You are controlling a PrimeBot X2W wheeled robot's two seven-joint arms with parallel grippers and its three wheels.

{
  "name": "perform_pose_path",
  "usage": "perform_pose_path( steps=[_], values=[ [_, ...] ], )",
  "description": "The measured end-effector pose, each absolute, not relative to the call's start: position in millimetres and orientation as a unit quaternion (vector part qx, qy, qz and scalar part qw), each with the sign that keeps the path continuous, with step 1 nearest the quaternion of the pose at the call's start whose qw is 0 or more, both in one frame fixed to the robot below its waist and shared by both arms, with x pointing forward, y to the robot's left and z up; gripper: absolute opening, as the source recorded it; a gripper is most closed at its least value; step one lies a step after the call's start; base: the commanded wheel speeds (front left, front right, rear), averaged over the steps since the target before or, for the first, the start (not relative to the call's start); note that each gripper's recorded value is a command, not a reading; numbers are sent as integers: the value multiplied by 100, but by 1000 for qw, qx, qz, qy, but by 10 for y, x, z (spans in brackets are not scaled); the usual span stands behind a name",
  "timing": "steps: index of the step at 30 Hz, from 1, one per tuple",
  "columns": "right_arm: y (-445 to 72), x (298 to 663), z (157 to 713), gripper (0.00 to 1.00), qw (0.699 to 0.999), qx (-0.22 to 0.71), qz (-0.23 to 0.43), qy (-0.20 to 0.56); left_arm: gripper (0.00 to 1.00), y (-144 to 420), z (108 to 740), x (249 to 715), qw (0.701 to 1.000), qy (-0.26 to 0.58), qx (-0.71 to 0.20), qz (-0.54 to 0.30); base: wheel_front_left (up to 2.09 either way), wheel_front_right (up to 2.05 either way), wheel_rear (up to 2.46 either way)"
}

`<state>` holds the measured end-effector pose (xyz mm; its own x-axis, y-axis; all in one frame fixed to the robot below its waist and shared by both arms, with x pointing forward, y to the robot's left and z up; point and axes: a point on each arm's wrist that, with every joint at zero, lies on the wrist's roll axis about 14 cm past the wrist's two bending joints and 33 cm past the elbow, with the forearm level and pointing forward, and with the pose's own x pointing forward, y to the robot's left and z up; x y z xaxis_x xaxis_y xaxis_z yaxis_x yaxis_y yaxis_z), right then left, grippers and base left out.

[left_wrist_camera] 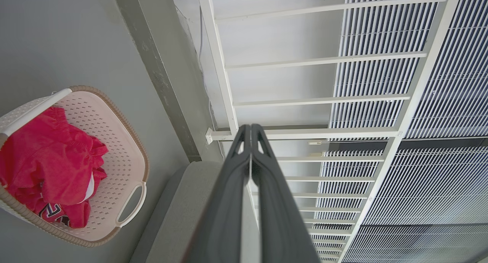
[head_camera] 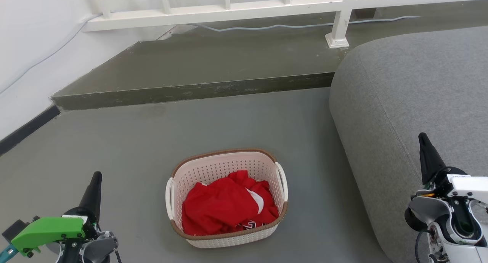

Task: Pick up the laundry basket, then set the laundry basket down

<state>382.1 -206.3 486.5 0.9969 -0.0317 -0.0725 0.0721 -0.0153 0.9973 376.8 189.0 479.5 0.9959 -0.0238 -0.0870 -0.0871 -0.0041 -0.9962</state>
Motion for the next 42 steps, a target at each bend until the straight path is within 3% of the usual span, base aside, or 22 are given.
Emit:
perform_pose_path(
  steps=[42],
  values=[
    [-2065,3821,4867,0,701,712,-37,13,0,1889,4796,3768,705,39,-708,22,0,0,0]
  ],
)
